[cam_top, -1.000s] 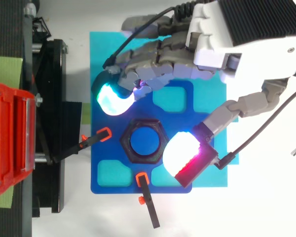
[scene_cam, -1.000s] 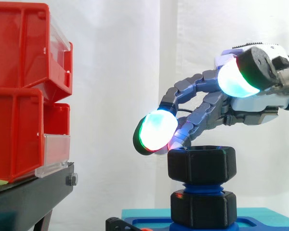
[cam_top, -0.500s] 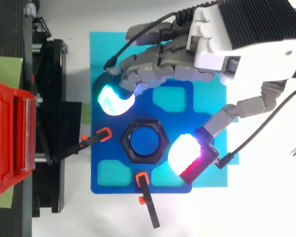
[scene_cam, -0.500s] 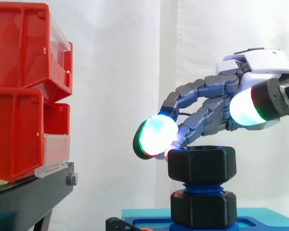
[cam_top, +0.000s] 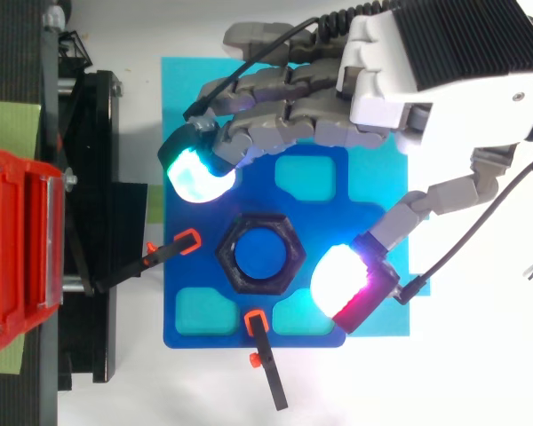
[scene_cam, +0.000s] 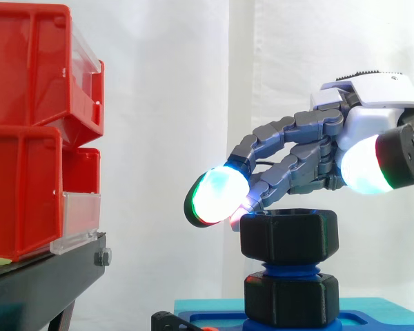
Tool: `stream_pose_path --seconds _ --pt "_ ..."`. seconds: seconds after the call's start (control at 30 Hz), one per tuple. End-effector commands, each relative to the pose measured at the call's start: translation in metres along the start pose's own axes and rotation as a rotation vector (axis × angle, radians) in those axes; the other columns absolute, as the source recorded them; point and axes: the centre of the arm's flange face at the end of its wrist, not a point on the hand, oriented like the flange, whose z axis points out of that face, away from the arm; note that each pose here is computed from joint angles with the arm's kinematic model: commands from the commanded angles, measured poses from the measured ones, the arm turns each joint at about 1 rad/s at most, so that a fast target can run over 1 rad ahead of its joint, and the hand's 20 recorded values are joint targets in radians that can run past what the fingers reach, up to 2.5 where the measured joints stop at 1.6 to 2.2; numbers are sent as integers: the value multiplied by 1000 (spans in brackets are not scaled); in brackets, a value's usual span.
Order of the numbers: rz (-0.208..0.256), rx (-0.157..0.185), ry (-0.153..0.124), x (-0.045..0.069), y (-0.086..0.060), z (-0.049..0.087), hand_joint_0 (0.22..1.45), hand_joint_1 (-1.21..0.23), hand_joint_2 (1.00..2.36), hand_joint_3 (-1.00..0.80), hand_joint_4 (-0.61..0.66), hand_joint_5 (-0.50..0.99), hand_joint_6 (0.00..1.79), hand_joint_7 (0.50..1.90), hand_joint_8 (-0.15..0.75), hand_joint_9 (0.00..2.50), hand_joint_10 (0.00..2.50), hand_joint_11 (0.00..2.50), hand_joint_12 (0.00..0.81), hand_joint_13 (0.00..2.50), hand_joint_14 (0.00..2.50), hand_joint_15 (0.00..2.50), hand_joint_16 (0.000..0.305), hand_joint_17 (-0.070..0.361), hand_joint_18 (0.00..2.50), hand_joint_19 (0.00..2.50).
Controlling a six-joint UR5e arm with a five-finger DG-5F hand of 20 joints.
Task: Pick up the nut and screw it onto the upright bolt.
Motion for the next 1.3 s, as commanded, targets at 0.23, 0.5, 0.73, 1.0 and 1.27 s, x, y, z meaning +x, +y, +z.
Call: stream_pose_path --seconds 0.23,0.5,0.73,1.0,1.27 --pt "1 -4 4 3 3 1 460 -798 1000 -500 190 -226 501 686 261 331 0 0 329 175 0 0 39 87 0 0" --pt "4 -9 16 7 7 2 463 -775 1000 -500 217 -183 502 748 276 443 0 0 332 204 0 0 38 86 0 0" --pt "6 -6 25 8 7 1 457 -753 1000 -500 226 -173 502 765 283 483 0 0 335 215 0 0 38 86 0 0" --pt "6 -1 29 9 8 1 466 -719 1000 -500 226 -154 502 781 283 538 0 0 333 268 0 0 37 84 0 0" --pt "5 -3 33 10 9 1 472 -617 1000 -500 171 -90 503 805 265 735 0 0 318 359 0 0 34 77 0 0"
